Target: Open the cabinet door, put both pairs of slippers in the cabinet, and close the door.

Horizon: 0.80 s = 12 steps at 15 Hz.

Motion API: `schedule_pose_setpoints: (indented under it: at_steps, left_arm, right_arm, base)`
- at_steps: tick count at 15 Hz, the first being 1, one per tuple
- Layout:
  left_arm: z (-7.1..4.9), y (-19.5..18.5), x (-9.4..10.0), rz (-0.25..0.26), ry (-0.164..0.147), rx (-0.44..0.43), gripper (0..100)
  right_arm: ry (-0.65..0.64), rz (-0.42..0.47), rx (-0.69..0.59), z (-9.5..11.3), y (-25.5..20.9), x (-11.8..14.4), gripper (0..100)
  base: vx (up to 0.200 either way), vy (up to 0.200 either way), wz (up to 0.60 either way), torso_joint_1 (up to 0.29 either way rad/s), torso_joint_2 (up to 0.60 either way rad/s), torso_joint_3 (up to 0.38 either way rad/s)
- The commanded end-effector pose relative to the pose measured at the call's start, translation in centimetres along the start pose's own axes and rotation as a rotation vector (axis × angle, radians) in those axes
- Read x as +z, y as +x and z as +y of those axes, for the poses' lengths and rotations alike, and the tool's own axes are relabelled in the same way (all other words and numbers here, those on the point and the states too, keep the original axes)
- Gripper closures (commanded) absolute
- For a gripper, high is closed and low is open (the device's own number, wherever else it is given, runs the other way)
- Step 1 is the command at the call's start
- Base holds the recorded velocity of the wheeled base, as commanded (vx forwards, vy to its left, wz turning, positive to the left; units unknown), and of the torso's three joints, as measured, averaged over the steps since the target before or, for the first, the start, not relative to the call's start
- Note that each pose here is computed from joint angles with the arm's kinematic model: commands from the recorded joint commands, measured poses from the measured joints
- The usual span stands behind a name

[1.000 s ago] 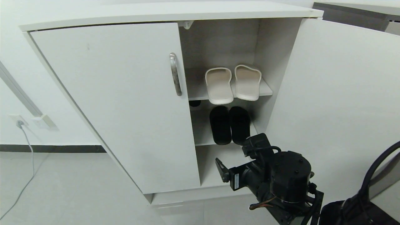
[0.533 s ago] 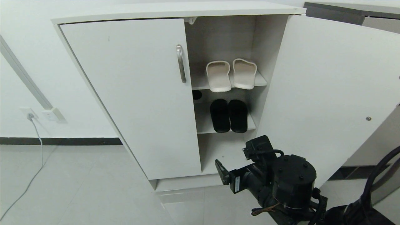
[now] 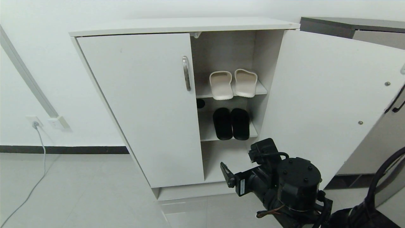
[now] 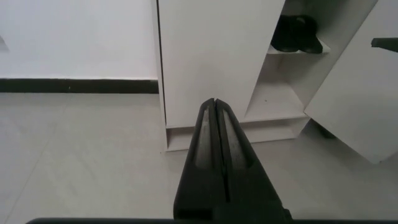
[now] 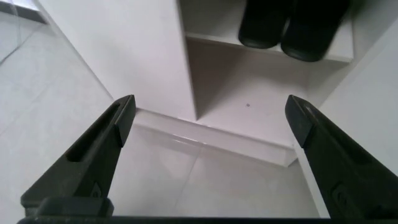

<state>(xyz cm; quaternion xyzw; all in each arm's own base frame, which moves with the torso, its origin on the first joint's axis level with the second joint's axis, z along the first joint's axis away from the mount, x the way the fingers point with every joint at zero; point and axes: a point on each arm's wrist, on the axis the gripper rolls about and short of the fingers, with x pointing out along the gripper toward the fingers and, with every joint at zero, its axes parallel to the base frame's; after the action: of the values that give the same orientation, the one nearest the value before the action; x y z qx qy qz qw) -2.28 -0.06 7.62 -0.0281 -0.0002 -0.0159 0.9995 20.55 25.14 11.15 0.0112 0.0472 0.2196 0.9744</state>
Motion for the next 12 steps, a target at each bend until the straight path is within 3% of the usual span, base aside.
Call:
schedule_pose_setpoints:
  at_steps: [1, 4, 9, 12]
  left_arm:
    - [0.0, 0.0, 0.0, 0.000, -0.001, 0.001, 100]
    - [0.0, 0.0, 0.0, 0.000, -0.002, 0.001, 100]
    - [0.0, 0.0, 0.0, 0.000, -0.002, 0.001, 100]
    - [0.0, 0.0, 0.0, 0.000, -0.001, 0.001, 100]
  right_arm:
    - [-0.009, 0.015, -0.004, 0.0, 0.1, -0.5, 0]
    - [-0.043, 0.030, -0.027, -0.6, 0.7, -1.2, 0]
    - [-0.105, -0.035, -0.049, -1.6, 1.2, -2.8, 0]
    - [-0.119, -0.031, -0.051, -2.0, 1.2, -3.3, 0]
  base:
    - [0.000, 0.000, 0.00, 0.007, 0.00, 0.198]
    - [0.000, 0.000, 0.00, 0.001, 0.00, 0.188]
    - [0.000, 0.000, 0.00, 0.000, 0.00, 0.000]
    - [0.000, 0.200, 0.00, 0.002, 0.00, 0.010]
